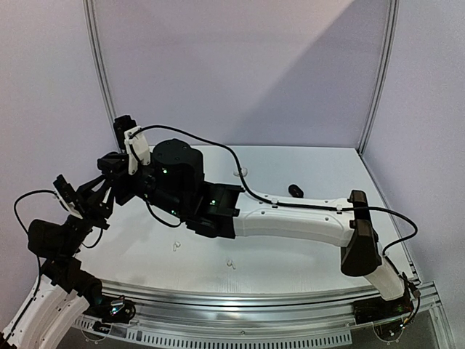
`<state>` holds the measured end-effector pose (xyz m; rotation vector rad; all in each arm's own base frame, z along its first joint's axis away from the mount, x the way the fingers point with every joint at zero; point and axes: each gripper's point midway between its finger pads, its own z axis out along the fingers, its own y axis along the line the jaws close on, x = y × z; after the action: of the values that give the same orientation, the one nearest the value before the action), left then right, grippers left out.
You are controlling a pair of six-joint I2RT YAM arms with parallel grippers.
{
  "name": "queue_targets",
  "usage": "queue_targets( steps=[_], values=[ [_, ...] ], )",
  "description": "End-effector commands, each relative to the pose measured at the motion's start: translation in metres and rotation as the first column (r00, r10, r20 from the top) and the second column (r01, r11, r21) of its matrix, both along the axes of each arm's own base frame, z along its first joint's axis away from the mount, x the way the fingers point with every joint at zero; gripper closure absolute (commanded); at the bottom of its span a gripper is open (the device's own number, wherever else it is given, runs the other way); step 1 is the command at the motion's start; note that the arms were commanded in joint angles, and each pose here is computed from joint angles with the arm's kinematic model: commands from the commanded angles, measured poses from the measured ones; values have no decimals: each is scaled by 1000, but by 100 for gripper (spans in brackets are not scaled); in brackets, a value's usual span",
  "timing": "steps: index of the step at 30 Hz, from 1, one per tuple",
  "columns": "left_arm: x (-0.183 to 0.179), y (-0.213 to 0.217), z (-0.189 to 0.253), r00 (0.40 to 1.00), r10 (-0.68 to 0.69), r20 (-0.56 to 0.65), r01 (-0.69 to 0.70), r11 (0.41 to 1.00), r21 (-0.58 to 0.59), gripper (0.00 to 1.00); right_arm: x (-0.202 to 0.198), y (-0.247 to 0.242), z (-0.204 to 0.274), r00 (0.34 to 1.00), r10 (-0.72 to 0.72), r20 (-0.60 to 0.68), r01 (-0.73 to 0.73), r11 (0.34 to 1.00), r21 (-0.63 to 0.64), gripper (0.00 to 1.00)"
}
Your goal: Insert the wireless bluetooth earbuds into the charging case
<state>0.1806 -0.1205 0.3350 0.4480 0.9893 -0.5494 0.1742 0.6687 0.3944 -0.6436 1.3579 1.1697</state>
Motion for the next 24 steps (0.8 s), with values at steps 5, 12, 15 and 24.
queue_targets(
  steps=[5,12,15,24],
  values=[
    [-8,5,17,999,11,50,-9,999,-35,100,-8,-11,23,1000,10,-3,-10,999,34,100],
    [-8,5,15,999,9,46,-8,999,-33,100,-6,-16,25,1000,-11,-3,11,999,30,100],
    [-8,4,15,999,7,47,-5,999,-32,100,-6,-17,28,1000,-14,2,14,999,31,100],
    [-8,3,14,999,4,46,-3,1000,-26,100,-10,-21,41,1000,-14,28,13,998,60,100]
  ],
)
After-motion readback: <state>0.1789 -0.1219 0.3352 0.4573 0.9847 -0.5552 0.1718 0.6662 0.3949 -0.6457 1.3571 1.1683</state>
